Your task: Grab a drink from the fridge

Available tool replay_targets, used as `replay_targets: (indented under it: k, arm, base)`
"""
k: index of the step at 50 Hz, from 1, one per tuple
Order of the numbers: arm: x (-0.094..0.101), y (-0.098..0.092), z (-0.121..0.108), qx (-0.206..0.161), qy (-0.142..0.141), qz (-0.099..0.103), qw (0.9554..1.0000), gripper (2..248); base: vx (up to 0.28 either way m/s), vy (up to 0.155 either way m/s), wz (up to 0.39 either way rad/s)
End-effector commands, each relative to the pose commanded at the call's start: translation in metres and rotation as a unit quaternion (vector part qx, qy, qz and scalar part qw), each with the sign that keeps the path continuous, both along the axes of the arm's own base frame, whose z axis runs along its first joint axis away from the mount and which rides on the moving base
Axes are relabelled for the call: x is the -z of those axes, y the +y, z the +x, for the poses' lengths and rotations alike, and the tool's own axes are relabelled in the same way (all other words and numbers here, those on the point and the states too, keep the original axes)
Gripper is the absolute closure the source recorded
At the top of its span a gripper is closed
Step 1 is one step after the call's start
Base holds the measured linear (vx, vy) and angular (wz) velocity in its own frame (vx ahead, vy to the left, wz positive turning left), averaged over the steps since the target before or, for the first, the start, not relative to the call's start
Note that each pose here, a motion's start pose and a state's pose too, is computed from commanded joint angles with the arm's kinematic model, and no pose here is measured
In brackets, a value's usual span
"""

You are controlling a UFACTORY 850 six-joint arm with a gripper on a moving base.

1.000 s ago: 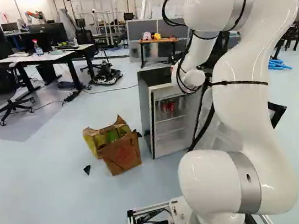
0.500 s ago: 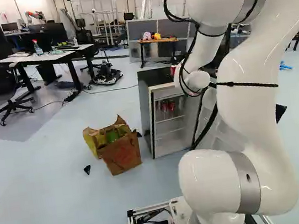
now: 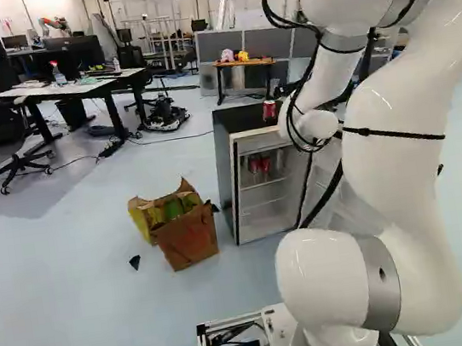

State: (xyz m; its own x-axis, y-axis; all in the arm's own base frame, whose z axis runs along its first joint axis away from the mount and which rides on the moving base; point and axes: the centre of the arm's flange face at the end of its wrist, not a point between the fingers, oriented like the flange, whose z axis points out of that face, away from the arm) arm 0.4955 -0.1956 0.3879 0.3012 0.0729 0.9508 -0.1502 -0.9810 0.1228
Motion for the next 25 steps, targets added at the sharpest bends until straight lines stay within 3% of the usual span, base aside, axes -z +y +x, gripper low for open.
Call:
replay_targets:
  k: [25]
  arm:
    - [-0.022, -0.035, -0.033, 0.061, 0.015, 0.006, 0.9980, 3]
  base:
    - [0.000, 0.000, 0.000]
